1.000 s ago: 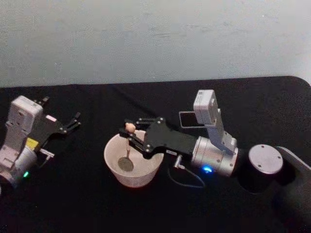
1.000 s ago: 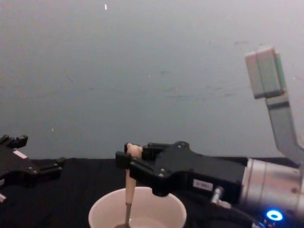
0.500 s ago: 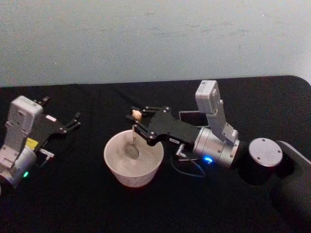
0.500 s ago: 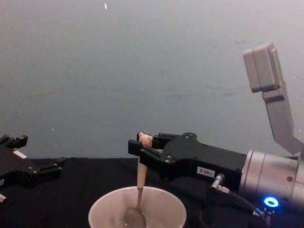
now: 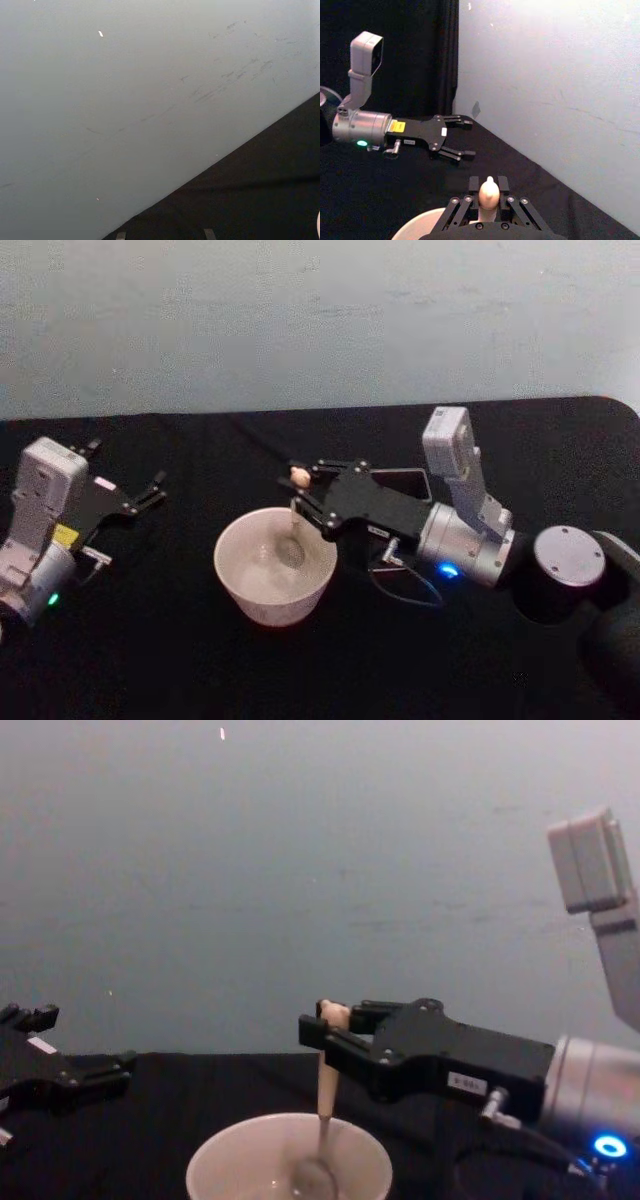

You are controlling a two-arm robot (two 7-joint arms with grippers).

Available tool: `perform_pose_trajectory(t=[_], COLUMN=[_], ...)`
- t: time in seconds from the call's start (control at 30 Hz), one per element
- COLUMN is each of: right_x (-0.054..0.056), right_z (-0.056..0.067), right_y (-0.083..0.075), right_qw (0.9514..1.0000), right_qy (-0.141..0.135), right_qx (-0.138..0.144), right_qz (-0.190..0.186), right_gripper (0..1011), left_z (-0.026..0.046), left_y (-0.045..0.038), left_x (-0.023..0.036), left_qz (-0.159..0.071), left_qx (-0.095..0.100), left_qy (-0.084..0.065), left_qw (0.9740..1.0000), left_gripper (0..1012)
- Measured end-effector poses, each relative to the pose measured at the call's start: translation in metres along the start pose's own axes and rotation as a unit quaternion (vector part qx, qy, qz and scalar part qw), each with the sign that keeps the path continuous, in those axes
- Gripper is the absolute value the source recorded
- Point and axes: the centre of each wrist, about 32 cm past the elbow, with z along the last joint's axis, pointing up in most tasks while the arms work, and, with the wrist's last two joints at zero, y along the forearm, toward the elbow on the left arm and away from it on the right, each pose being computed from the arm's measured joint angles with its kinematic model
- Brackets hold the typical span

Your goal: Pick up the stirring spoon with one hand, stir inside the cup, then place it back in its original position.

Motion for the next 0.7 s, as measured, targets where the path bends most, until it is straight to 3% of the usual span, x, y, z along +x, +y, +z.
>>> perform_pose_trajectory(t=[0.4, 0.7], right_x=[-0.007, -0.019], right_z=[0.005, 0.006], right_y=[-0.019, -0.012], right_qw=[0.9995, 0.998], right_qy=[-0.006, 0.006], right_qx=[-0.007, -0.001], right_qz=[0.031, 0.063], right_gripper=[214, 214], left_z=[0.0, 0.0], left_y=[0.0, 0.0], left_x=[0.0, 0.0], left_qz=[0.0, 0.0], left_qx=[0.0, 0.0], left_qy=[0.0, 0.0], left_qw=[1.0, 1.0], left_gripper=[1001, 1001])
